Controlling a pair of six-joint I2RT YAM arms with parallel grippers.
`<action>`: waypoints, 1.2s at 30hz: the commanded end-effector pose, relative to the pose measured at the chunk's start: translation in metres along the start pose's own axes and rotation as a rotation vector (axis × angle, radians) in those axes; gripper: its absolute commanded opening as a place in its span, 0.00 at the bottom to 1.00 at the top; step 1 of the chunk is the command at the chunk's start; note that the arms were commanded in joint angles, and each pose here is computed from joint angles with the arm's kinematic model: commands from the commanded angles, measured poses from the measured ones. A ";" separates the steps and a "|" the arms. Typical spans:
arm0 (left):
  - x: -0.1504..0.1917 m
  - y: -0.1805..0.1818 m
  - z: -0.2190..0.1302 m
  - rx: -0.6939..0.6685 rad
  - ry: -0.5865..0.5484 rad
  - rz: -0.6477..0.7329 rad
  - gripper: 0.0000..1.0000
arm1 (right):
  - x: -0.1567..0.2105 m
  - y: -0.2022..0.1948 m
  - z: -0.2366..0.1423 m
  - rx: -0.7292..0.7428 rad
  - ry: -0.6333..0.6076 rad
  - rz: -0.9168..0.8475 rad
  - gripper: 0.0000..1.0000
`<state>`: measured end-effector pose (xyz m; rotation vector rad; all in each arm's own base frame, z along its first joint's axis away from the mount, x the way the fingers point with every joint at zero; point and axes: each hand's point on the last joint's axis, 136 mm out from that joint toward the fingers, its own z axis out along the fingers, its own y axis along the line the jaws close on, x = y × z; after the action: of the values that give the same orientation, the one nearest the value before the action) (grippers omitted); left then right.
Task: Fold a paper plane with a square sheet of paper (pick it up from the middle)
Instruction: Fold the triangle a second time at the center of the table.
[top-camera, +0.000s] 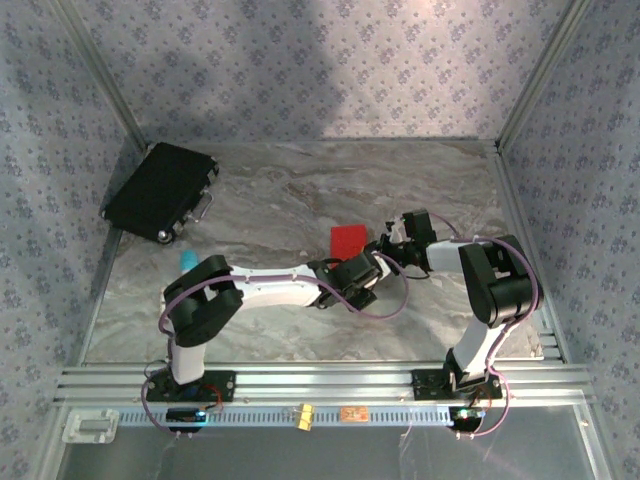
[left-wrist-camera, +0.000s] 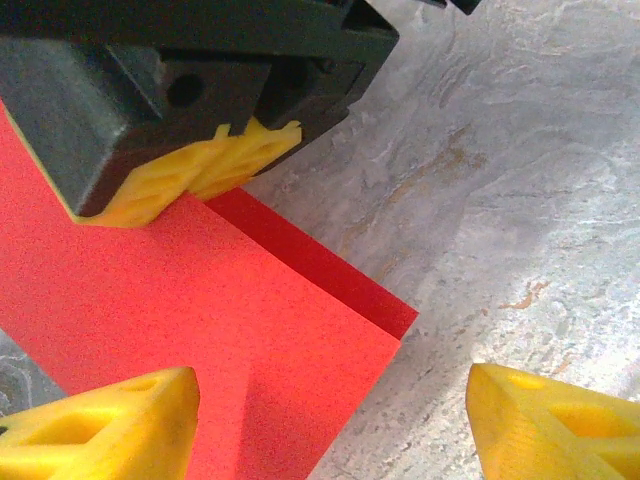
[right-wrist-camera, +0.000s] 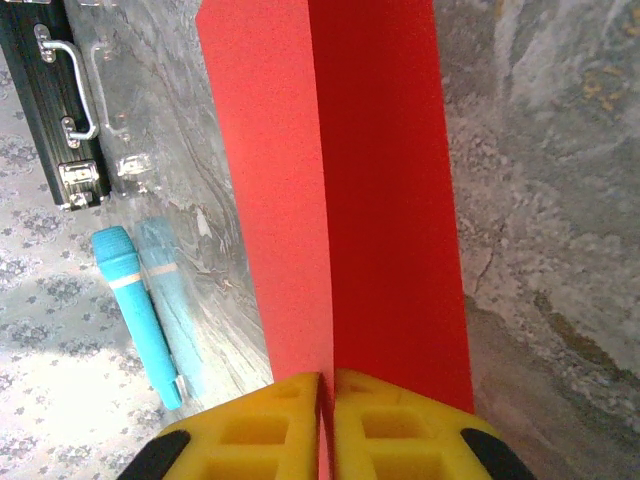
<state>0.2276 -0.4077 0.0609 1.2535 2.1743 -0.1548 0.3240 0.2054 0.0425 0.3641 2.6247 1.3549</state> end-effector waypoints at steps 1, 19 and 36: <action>0.001 -0.002 0.005 -0.030 -0.001 0.039 0.71 | -0.003 0.005 0.000 -0.015 0.014 0.017 0.12; -0.003 0.003 0.000 -0.074 -0.013 0.060 0.34 | -0.003 0.005 -0.002 -0.014 0.008 0.018 0.16; -0.016 0.006 -0.007 0.191 -0.016 -0.161 0.09 | -0.011 -0.018 -0.042 0.078 -0.118 0.066 0.28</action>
<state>0.2375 -0.4028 0.0562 1.2193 2.2440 -0.2457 0.3297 0.1732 0.0543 0.4827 2.5756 1.2816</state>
